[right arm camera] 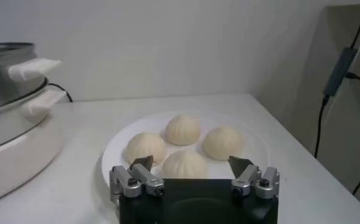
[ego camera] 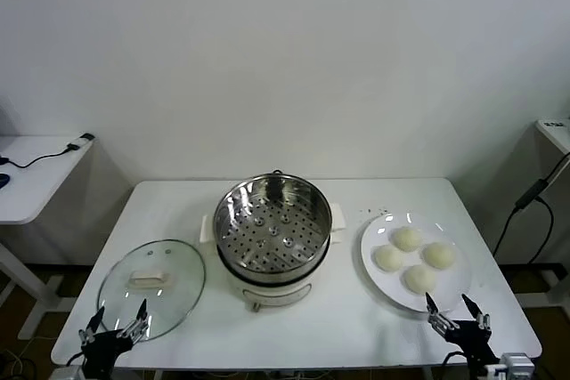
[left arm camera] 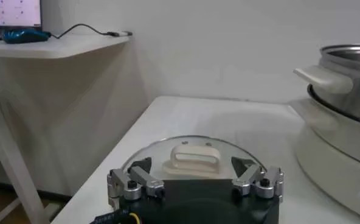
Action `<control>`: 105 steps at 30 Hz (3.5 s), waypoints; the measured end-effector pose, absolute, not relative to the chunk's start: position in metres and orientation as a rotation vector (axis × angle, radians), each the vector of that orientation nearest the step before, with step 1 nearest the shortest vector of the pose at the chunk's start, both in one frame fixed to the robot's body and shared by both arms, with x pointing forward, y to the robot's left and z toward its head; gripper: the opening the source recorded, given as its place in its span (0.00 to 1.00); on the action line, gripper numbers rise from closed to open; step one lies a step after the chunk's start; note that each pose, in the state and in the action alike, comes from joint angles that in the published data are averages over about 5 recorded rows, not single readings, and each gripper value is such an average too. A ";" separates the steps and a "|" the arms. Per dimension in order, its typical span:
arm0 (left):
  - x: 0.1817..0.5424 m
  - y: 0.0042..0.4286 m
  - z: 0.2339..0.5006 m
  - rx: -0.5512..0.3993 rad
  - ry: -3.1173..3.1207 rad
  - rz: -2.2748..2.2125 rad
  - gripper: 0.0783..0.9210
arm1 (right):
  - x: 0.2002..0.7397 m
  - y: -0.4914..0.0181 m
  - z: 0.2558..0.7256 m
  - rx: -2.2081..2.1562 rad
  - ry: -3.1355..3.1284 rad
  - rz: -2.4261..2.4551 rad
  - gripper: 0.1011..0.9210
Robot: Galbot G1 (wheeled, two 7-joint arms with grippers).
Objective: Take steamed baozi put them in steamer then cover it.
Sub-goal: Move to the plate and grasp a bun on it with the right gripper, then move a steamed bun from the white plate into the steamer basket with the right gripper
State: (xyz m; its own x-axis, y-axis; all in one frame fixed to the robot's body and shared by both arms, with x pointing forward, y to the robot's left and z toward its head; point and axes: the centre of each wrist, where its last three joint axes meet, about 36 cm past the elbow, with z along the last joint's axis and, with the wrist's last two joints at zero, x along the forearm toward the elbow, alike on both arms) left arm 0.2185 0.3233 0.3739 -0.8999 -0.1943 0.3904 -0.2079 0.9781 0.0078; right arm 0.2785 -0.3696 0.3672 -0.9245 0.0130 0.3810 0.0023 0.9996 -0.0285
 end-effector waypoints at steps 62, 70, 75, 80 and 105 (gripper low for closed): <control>0.210 0.307 0.373 0.334 -2.847 0.055 0.88 | 0.696 -0.388 0.476 1.168 -1.352 1.211 0.88; 0.210 0.307 0.373 0.335 -2.848 0.053 0.88 | 0.698 -0.388 0.460 1.134 -1.376 1.181 0.88; 0.211 0.307 0.373 0.337 -2.852 0.051 0.88 | 0.699 -0.385 0.456 1.135 -1.389 1.169 0.83; 0.212 0.306 0.372 0.340 -2.849 0.048 0.88 | 0.699 -0.385 0.456 1.133 -1.387 1.171 0.76; 0.212 0.296 0.383 0.354 -2.861 0.034 0.88 | 0.711 -0.273 0.705 1.479 -1.304 1.576 0.73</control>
